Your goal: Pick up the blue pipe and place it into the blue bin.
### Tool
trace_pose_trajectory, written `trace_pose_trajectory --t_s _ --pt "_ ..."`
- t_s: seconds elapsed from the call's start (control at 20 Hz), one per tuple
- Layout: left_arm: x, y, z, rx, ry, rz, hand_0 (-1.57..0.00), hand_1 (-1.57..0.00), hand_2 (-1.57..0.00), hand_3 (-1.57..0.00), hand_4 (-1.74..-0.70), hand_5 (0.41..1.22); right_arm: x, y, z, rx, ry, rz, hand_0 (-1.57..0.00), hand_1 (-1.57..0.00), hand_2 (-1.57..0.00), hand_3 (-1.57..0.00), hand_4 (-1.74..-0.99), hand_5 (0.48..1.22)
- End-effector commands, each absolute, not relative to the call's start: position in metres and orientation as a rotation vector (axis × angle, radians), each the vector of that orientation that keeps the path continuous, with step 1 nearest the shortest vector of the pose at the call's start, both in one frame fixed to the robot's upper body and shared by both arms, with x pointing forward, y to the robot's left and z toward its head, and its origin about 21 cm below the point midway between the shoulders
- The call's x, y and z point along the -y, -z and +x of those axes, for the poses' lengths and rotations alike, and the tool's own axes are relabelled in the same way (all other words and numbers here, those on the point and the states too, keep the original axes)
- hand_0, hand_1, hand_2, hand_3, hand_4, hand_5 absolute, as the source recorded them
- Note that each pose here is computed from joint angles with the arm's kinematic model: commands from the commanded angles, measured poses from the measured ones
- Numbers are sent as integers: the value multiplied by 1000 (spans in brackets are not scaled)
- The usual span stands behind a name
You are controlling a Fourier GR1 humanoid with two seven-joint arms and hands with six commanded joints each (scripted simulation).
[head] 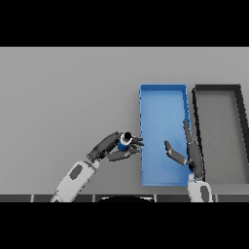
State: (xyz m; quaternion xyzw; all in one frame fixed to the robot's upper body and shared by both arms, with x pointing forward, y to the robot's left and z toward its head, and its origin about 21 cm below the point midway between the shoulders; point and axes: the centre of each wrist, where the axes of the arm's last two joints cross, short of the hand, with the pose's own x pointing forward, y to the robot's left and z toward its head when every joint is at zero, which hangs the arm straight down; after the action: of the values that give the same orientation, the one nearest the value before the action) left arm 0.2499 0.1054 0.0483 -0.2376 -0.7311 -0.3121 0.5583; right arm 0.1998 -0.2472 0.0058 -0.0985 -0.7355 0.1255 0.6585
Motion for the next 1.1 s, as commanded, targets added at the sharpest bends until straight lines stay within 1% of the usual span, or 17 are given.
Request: trace_pose_trajectory --t_s 0.0,0.05,0.1,0.15,0.2,0.25,0.3,0.4,0.5,0.6,0.65,0.8,0.95,1.0,1.05 --pt "-106 -51 250 1734 736 -554 -1570 -1570 -1570 -1570 -1466 1220 245 -4 196 1654 -262 -229 1 1 1 1 -1188 643" --pt "-106 -48 252 1725 749 -546 -1570 -1570 -1570 -1570 -1466 1220 244 -4 193 1656 -249 -236 1 1 1 1 -1191 642" --pt "-105 -46 250 1722 749 -553 -1570 -1570 -1570 -1570 -1467 1220 246 -5 190 1670 -250 -236 1 1 -2 1 -1184 642" --pt "-105 -47 254 1718 742 -558 -1570 -1570 -1571 -1571 -1467 1220 246 -10 192 1697 -249 -229 1 1 -20 1 -1187 642" --pt "-103 -43 253 1715 752 -561 -1571 -1571 -1571 -1571 -1467 1221 247 -16 191 1760 -225 -139 1 -2 -41 1 -1195 648" --pt "-103 -44 253 1720 752 -560 -1571 -1571 -1571 -1571 -1467 1221 251 -21 192 1787 -197 -35 1 -12 -67 0 -1198 641" --pt "-103 -45 252 1722 755 -575 -1571 -1571 -1571 -1571 -1467 1221 249 -30 197 1777 -209 74 1 -22 -89 -1 -1202 624" --pt "-105 -48 250 1738 741 -582 -1571 -1571 -1571 -1571 -1467 1221 257 -55 202 1782 -274 207 1 -29 -120 -1 -1215 607" --pt "-104 -50 251 1730 746 -588 -1571 -1571 -1571 -1571 -1467 1221 256 -78 208 1777 -365 326 1 -18 -117 0 -1228 588" --pt "-103 -49 251 1715 756 -578 -1571 -1571 -1571 -1571 -1467 1221 244 -102 217 1772 -469 417 1 -11 -106 0 -1247 568" --pt "-105 -49 250 1715 753 -578 -1571 -1571 -1571 -1571 -1467 1221 241 -109 220 1761 -509 429 1 -9 -104 0 -1255 560" --pt "-103 -52 253 1720 756 -567 -1571 -1571 -1571 -1571 -1467 1221 223 -140 230 1776 -678 439 1 -4 -81 1 -1281 558" --pt "-106 -53 253 1725 761 -558 -1571 -1571 -1571 -1571 -1467 1221 204 -153 235 1778 -798 493 1 -2 -44 1 -1298 559" --pt "-104 -51 254 1720 765 -560 -1571 -1571 -1571 -1571 -1467 1221 195 -154 238 1763 -826 518 1 -1 -42 1 -1302 559" --pt "-107 -50 254 1725 763 -564 -1571 -1571 -1571 -1571 -1467 1221 193 -159 239 1757 -852 536 1 -1 -42 1 -1300 560"
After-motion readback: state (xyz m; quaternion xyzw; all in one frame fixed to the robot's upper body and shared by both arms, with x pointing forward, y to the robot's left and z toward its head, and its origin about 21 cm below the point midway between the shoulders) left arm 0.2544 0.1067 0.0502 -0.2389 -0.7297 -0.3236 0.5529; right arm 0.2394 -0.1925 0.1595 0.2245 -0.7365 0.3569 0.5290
